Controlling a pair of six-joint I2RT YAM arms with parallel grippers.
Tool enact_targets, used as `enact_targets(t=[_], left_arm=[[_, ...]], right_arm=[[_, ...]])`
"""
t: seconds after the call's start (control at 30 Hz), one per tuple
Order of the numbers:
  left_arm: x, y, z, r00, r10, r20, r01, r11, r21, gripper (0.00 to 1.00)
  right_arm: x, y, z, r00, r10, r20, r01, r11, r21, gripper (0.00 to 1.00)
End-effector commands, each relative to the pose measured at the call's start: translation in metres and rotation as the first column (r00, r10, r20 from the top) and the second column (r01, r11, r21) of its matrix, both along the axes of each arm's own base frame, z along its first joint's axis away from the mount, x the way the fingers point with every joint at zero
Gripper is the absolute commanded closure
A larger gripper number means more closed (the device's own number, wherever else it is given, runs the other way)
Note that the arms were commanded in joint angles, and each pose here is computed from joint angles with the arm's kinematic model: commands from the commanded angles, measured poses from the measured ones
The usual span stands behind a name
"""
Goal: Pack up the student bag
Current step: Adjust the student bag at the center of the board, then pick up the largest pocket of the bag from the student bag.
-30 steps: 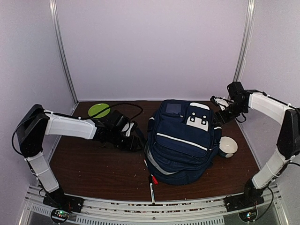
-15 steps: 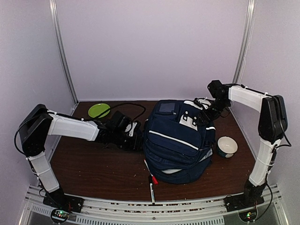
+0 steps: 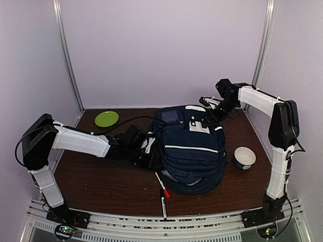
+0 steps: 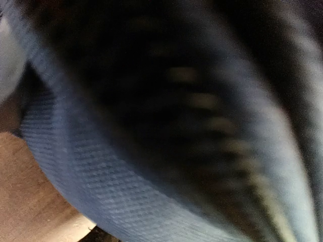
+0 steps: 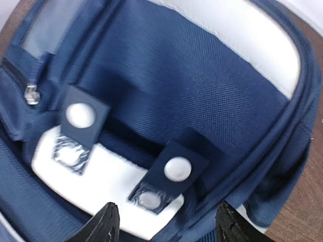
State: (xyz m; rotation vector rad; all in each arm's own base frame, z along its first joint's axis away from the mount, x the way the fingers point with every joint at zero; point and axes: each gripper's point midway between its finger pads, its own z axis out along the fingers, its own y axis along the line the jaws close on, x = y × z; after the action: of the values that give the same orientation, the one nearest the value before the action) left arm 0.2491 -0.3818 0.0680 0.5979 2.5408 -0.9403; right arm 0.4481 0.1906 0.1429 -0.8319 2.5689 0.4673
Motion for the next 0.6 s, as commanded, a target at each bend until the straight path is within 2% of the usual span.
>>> enact_targets(t=[0.0,0.3,0.47,0.57], left_arm=[[0.006,-0.006,0.03,0.994,-0.031,0.1,0.034,0.999,-0.021,0.42],[-0.036,0.063,0.01,0.999,-0.003,0.047,-0.003,0.992,0.123,0.4],[-0.038,0.092,0.03,0.991,0.064,0.119,-0.081,0.987,0.138,0.39],[-0.028,0.099,0.045,0.978,0.097,0.187,-0.122,0.985,0.125,0.29]], right_arm=[[-0.011,-0.013,0.074,0.993,-0.035,0.115,0.024,0.996,0.091,0.34],[-0.08,-0.026,0.129,0.966,-0.001,0.259,-0.038,0.989,0.145,0.33],[-0.134,-0.004,0.133,0.921,0.156,0.356,-0.203,0.974,0.097,0.35],[-0.166,0.017,0.131,0.851,0.284,0.442,-0.327,0.945,0.022,0.36]])
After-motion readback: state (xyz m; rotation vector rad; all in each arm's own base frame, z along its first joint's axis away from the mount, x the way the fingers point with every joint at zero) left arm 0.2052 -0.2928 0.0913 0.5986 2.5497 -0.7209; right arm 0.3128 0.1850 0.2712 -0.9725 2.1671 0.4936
